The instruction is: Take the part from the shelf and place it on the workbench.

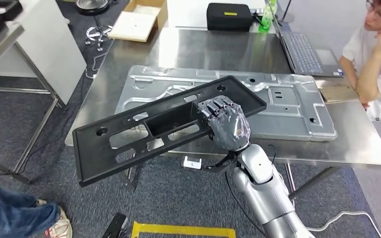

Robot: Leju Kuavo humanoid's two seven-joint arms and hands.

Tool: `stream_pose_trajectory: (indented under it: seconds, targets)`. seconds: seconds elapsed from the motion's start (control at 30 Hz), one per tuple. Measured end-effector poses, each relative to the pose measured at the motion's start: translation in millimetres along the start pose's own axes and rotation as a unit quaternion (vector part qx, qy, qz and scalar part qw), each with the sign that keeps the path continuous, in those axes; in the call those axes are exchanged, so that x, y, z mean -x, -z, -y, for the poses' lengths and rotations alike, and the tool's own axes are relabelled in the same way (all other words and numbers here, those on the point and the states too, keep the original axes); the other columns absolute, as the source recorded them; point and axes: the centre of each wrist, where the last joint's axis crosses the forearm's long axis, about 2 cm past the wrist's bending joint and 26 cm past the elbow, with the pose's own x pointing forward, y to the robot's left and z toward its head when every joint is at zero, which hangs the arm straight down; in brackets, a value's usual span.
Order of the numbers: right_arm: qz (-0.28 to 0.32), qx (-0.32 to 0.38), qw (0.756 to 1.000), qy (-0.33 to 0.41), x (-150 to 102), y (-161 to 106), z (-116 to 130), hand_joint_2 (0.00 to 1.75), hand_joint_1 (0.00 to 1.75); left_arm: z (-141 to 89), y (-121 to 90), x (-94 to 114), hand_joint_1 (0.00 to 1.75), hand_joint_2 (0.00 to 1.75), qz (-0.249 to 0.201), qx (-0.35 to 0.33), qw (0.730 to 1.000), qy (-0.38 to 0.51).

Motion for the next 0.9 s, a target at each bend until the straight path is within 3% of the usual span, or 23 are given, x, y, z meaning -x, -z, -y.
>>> stream_pose_trajectory:
  seconds: [0.9]
  targets:
    - [-0.004, -0.001, 1.0, -0.008, -0.4, -5.0, 1.7, 1.75, 1.75, -1.2, -0.7, 1.5, 0.0, 1.75, 0.001, -0.003, 1.0, -0.002]
